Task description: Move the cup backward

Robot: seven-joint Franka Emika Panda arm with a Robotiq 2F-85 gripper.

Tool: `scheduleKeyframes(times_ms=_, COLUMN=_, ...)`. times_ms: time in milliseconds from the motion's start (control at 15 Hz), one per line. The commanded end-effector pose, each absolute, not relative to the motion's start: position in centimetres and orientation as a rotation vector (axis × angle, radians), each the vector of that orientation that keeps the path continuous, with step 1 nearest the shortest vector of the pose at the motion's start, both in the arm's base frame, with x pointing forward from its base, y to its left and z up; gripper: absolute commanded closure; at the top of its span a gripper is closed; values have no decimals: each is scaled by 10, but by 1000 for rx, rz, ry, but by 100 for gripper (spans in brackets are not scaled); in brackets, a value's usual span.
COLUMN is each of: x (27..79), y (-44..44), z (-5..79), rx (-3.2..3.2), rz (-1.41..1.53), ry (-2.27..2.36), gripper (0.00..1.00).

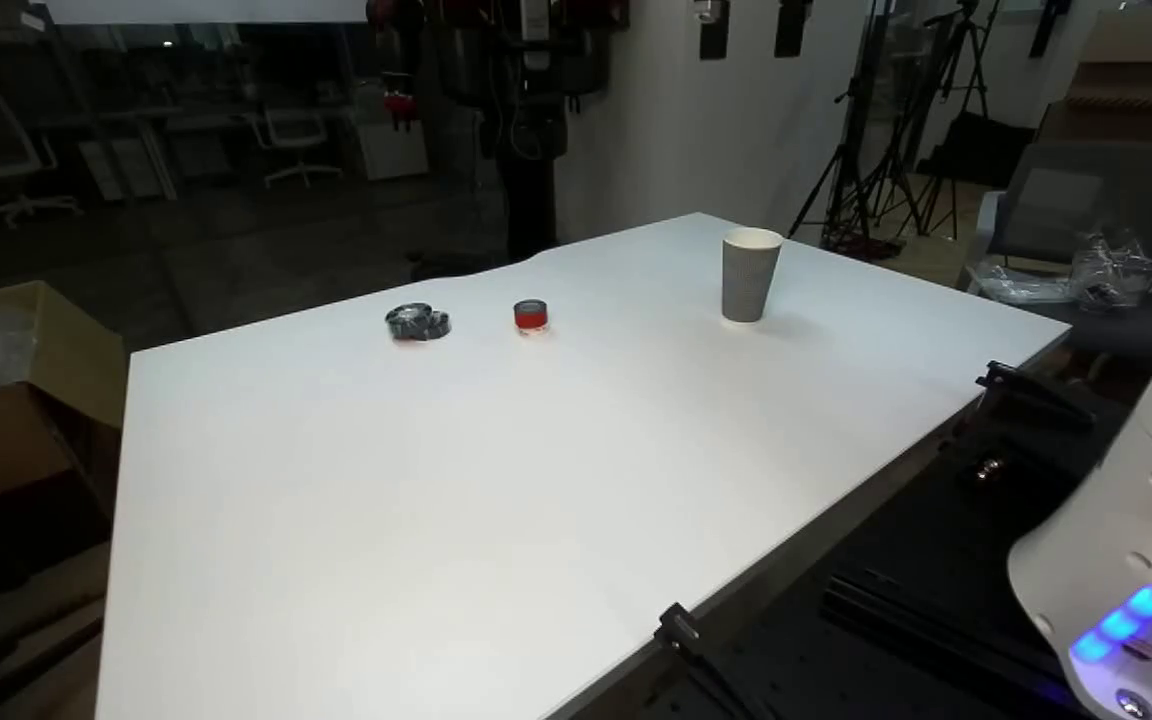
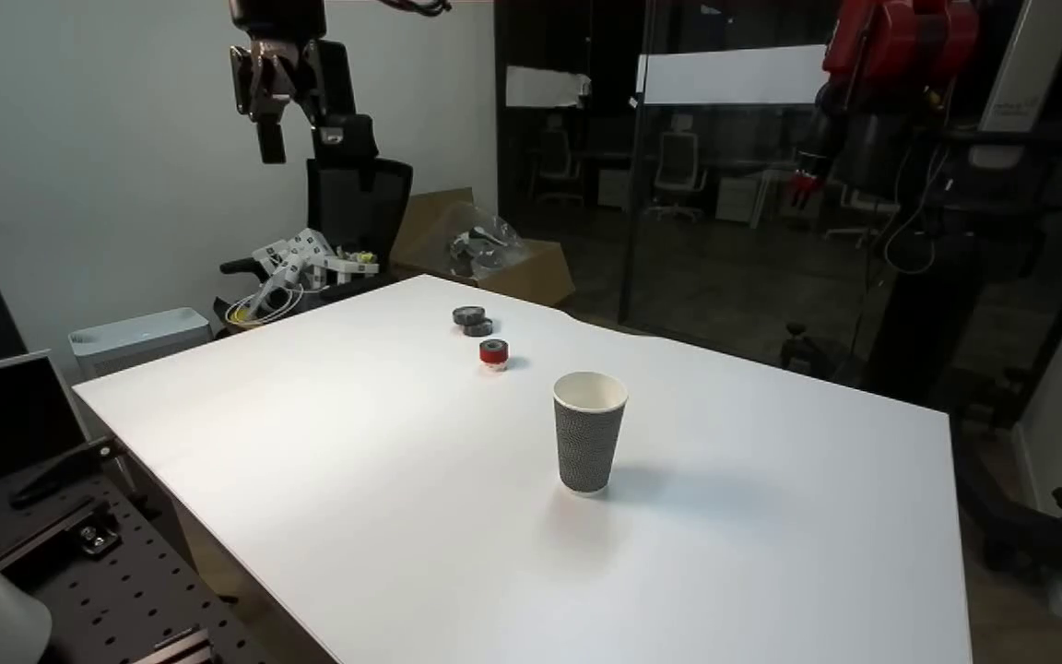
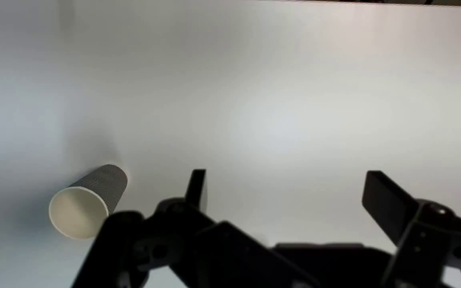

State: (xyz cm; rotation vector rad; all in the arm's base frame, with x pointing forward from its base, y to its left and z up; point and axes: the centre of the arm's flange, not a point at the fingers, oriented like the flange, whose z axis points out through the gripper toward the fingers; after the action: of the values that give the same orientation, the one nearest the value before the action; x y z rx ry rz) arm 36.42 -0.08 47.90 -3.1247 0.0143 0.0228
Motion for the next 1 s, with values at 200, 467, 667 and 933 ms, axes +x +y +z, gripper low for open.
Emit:
scheduleKeyframes(times_ms=200, x=373, y=-2, z=479, rx=-3125, rz=-47, ry=-40, gripper=0)
scheduleKeyframes(times_ms=467, x=395, y=-20, z=469, rx=-3047, rz=17, ry=-436, gripper=0)
scheduleKeyframes(times_ms=667, x=404, y=-48, z=454, rx=-2976, rz=56, ry=-697, gripper=0)
scheduleKeyframes(times_ms=933, x=395, y=-59, z=439, rx=-2930, rz=68, ry=-779, gripper=0)
